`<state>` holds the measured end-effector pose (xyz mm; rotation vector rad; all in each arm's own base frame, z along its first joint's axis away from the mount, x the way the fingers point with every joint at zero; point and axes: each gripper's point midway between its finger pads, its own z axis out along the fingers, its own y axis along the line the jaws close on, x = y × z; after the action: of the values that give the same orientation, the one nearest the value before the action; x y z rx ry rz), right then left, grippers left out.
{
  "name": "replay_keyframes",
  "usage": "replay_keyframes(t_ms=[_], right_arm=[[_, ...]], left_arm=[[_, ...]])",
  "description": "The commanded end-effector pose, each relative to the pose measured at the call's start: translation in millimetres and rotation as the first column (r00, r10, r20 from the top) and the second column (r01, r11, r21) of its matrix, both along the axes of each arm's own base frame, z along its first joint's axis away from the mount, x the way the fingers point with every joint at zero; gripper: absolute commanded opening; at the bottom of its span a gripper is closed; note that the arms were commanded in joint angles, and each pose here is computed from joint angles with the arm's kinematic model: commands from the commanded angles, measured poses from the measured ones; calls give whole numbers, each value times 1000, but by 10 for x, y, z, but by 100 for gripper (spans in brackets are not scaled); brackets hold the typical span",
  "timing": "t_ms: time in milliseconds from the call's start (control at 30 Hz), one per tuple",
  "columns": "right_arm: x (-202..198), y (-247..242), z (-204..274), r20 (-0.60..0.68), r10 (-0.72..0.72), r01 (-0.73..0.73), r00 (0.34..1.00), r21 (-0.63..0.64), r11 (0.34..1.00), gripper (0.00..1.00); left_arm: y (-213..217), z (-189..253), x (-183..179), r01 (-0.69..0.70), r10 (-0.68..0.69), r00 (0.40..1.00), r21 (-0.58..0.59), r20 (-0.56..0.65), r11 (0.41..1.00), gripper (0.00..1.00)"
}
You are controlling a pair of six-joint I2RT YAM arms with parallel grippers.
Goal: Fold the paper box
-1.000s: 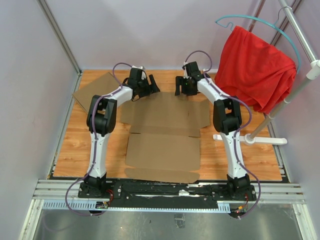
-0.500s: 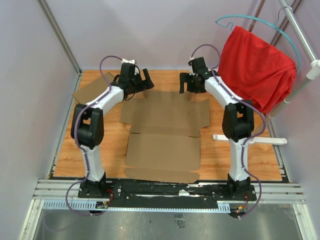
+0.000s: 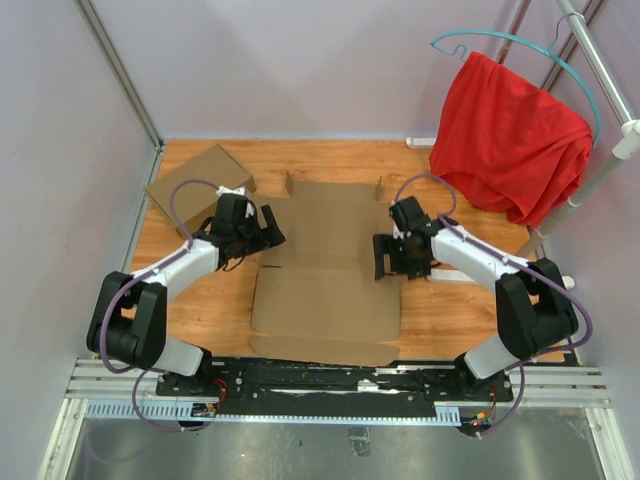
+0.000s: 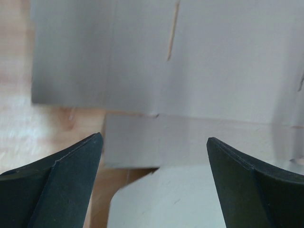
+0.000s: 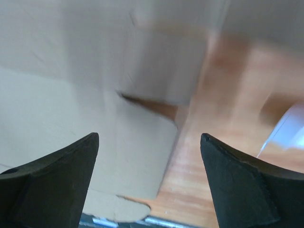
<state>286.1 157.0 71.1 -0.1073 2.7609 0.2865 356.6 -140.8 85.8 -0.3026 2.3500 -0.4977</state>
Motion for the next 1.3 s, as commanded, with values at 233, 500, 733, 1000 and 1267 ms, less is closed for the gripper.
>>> replay_keyframes(t_ms=[233,500,733,1000,1267], right_arm=[[-329,-15,-77,27,-125,122,992,93,988,91],[-221,-12,-212,-78,-123,137,989,196,971,92],[-203,-27,-215,-76,-118,131,990,196,972,92],[-236,-10,-383,-116,-136,157,984,197,968,91],[-79,20,-491,-104,-156,174,982,196,965,91]], left_arm=[[191,230,-224,-80,84,986,-31,145,996,97],[257,47,-235,-97,102,991,-59,92,994,97],[244,-32,-220,-84,91,994,-99,65,992,95],[241,15,-277,-72,80,994,-105,72,992,95],[244,-174,-213,-77,80,996,-82,33,994,94]])
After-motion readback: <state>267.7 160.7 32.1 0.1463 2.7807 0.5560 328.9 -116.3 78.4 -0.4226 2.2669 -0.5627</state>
